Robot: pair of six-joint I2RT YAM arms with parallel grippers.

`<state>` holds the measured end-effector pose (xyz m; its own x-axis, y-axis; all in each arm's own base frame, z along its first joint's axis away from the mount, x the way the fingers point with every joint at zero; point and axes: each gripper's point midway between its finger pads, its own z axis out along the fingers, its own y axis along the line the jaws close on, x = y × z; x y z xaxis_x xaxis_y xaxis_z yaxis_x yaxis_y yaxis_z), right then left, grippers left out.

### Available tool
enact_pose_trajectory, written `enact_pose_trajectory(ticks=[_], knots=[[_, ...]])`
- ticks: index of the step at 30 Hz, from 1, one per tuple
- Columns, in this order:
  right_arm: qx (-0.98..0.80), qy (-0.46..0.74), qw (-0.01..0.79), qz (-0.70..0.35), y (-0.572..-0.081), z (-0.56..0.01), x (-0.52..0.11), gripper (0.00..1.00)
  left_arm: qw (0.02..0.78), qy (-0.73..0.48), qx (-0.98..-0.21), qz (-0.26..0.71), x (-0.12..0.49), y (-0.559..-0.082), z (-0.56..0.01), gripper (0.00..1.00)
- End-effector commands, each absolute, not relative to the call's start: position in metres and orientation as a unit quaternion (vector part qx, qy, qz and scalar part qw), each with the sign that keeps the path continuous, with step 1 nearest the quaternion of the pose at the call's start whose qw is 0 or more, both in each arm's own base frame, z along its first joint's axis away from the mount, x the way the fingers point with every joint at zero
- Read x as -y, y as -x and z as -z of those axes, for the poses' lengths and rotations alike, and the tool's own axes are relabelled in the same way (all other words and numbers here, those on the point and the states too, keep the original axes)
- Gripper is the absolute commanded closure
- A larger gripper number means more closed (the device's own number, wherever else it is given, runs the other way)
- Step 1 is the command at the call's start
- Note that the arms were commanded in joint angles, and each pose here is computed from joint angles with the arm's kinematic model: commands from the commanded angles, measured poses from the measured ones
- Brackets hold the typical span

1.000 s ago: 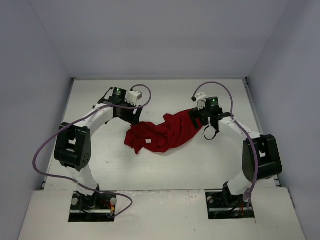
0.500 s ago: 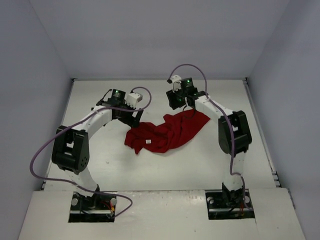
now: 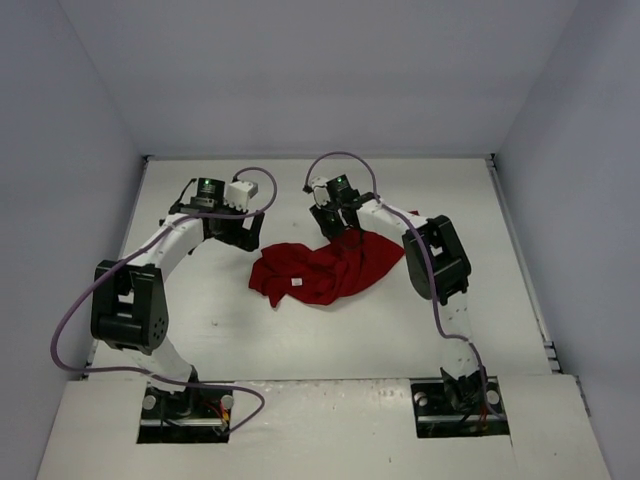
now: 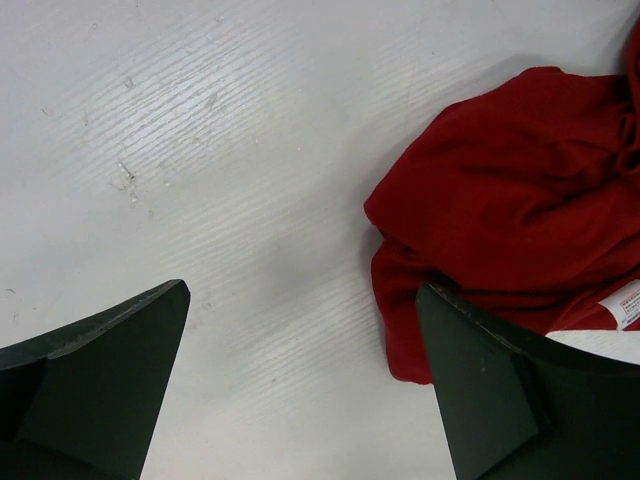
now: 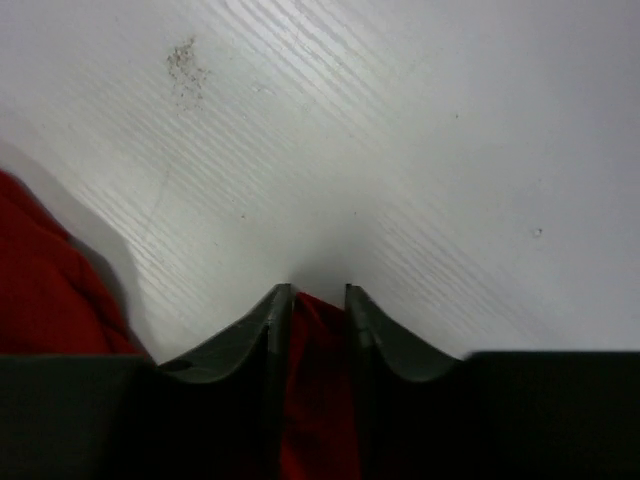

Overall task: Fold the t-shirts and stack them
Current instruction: Flatten out the tshirt

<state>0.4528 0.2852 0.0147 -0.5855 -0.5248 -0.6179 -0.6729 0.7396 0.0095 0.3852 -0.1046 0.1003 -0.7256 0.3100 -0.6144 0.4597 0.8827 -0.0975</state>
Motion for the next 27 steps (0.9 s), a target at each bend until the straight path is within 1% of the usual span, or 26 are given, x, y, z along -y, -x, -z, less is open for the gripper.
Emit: enact_pose_trajectory(ticks=[1, 3, 8, 11, 12, 14, 15, 16, 19, 21, 23, 24, 27], knots=[[-0.885, 0.354, 0.289, -0.092, -0.45, -0.014, -0.27, 0.94, 0.349, -0.202, -0.907, 0.117, 0.101, -0.399, -0.127, 0.04], [-0.879, 0.36, 0.298, -0.089, -0.448, -0.029, -0.268, 1.0, 0.353, -0.2, -0.907, 0.114, 0.097, -0.401, -0.129, 0.04], [-0.865, 0.382, 0.316, -0.07, -0.445, -0.055, -0.258, 1.0, 0.353, -0.2, -0.907, 0.113, 0.094, -0.403, -0.13, 0.04], [-0.855, 0.385, 0.339, -0.073, -0.446, -0.084, -0.259, 1.0, 0.359, -0.203, -0.904, 0.115, 0.095, -0.403, -0.133, 0.04], [-0.85, 0.384, 0.352, -0.075, -0.446, -0.1, -0.259, 1.0, 0.361, -0.204, -0.903, 0.115, 0.095, -0.402, -0.134, 0.04], [-0.83, 0.383, 0.399, -0.078, -0.442, -0.155, -0.257, 1.0, 0.363, -0.213, -0.9, 0.114, 0.095, -0.399, -0.136, 0.04], [-0.823, 0.386, 0.41, -0.077, -0.438, -0.171, -0.254, 1.0, 0.365, -0.22, -0.898, 0.112, 0.095, -0.398, -0.138, 0.04], [-0.818, 0.39, 0.416, -0.077, -0.434, -0.183, -0.251, 1.0, 0.368, -0.227, -0.895, 0.11, 0.094, -0.396, -0.141, 0.04], [-0.816, 0.409, 0.401, -0.076, -0.408, -0.2, -0.238, 1.0, 0.37, -0.255, -0.888, 0.1, 0.092, -0.389, -0.145, 0.04], [-0.817, 0.421, 0.386, -0.075, -0.387, -0.197, -0.226, 1.0, 0.367, -0.273, -0.884, 0.094, 0.092, -0.384, -0.146, 0.04], [-0.827, 0.435, 0.349, -0.072, -0.357, -0.176, -0.21, 1.0, 0.361, -0.305, -0.877, 0.084, 0.096, -0.378, -0.146, 0.04], [-0.827, 0.436, 0.346, -0.073, -0.346, -0.176, -0.204, 1.0, 0.36, -0.317, -0.874, 0.074, 0.095, -0.378, -0.146, 0.04], [-0.839, 0.45, 0.3, -0.064, -0.304, -0.144, -0.177, 1.0, 0.356, -0.345, -0.867, 0.059, 0.105, -0.373, -0.143, 0.04]])
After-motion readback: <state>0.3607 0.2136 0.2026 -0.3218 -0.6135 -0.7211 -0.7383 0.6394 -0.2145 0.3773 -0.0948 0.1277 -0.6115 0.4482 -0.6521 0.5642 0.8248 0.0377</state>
